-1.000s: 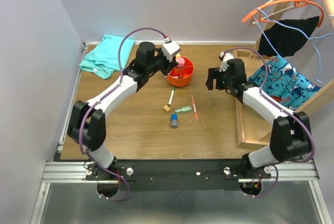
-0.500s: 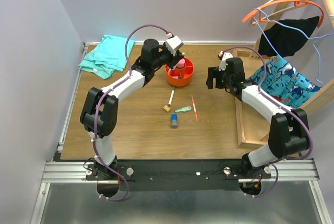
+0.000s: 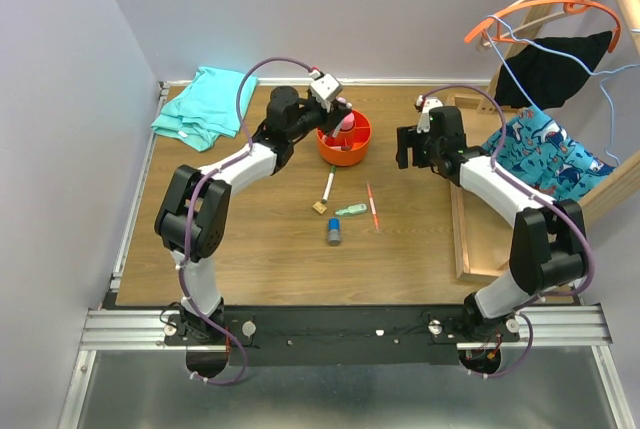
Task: Sort the stationery into containers
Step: Place the pen in the storage box.
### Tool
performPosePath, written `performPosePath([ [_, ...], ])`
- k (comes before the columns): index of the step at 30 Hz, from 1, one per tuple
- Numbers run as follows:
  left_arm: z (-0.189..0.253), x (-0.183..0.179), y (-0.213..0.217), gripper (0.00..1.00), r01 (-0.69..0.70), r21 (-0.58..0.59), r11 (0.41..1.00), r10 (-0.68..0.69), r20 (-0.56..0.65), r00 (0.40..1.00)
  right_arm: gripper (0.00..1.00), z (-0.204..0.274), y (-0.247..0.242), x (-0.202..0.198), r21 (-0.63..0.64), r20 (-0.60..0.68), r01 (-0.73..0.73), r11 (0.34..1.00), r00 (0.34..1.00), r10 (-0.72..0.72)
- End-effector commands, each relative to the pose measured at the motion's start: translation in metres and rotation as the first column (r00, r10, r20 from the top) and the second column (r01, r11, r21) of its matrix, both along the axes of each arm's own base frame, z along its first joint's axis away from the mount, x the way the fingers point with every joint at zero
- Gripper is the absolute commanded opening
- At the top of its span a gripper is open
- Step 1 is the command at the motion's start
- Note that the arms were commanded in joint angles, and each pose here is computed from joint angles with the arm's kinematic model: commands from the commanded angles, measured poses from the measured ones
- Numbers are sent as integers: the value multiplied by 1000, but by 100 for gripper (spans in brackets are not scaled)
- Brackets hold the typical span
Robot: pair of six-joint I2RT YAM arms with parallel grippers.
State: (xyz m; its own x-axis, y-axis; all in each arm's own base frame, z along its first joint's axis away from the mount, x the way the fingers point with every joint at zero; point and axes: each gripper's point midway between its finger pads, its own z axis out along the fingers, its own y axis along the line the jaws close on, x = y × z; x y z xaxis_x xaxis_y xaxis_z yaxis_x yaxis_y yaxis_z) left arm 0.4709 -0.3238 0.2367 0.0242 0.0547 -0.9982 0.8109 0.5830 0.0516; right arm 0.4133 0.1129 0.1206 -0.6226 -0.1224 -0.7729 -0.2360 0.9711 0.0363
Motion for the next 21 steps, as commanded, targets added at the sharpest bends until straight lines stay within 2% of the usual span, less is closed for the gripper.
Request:
performPosePath([
  [1,-6,5,4,17,-30,-28,999,30,18,999,88,-1,-6,6,-29,-6,18,999,1000,-18],
  [11,-13,7,8,18,-49,-34,998,50,30,998,88,-7,-4,11,-35,-31,12,999,999,-13],
  [14,-23,6,12,20,-57,-23,998,58,20,998,88,-10,-2,12,-31,-39,11,999,999,-12],
  [16,-25,3,14,25,-57,-4,998,57,35,998,88,-11,-2,13,-27,-42,13,1000,999,-14],
  [21,-32,-1,20,26,-67,32,997,66,56,996,88,-11,-1,15,-27,-42,13,1000,999,-14],
])
